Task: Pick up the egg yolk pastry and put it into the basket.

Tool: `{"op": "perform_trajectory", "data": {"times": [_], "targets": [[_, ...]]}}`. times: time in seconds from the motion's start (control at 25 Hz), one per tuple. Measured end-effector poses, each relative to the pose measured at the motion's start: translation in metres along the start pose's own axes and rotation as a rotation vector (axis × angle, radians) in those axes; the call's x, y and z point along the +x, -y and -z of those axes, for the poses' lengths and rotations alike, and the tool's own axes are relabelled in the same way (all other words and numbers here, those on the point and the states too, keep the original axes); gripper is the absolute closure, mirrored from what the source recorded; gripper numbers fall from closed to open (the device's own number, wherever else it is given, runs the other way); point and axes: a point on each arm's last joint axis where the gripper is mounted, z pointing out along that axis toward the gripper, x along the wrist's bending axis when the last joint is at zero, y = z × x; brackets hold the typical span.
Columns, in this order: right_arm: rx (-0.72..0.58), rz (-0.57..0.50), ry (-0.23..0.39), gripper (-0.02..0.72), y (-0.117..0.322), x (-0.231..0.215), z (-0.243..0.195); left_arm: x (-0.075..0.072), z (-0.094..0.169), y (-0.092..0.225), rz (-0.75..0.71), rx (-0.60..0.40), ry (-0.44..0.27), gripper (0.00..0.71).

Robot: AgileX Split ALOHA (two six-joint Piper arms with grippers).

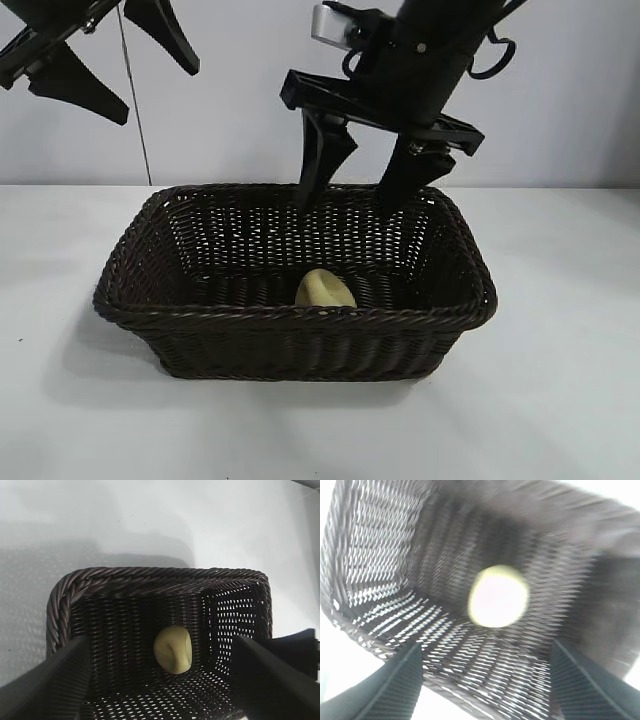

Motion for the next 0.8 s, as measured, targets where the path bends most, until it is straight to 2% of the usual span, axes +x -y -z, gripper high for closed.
{"op": "perform_trajectory", "data": {"times": [0.16,0.4,0.6,0.8], "targets": [[-0.043,-0.024,0.013,0.185,0.002,-0.012,0.03,0.0,0.0,0.0,0.0,0.0,0.0,0.151],[-0.106,-0.127,0.062,0.185,0.008,-0.055,0.077,0.0,0.0,0.0,0.0,0.0,0.0,0.151],[-0.101,-0.209,0.103,0.185,0.016,-0.092,0.094,0.0,0.0,0.0,0.0,0.0,0.0,0.151],[-0.1,-0.226,0.109,0.185,0.018,-0.099,0.096,0.0,0.0,0.0,0.0,0.0,0.0,0.151]]}}
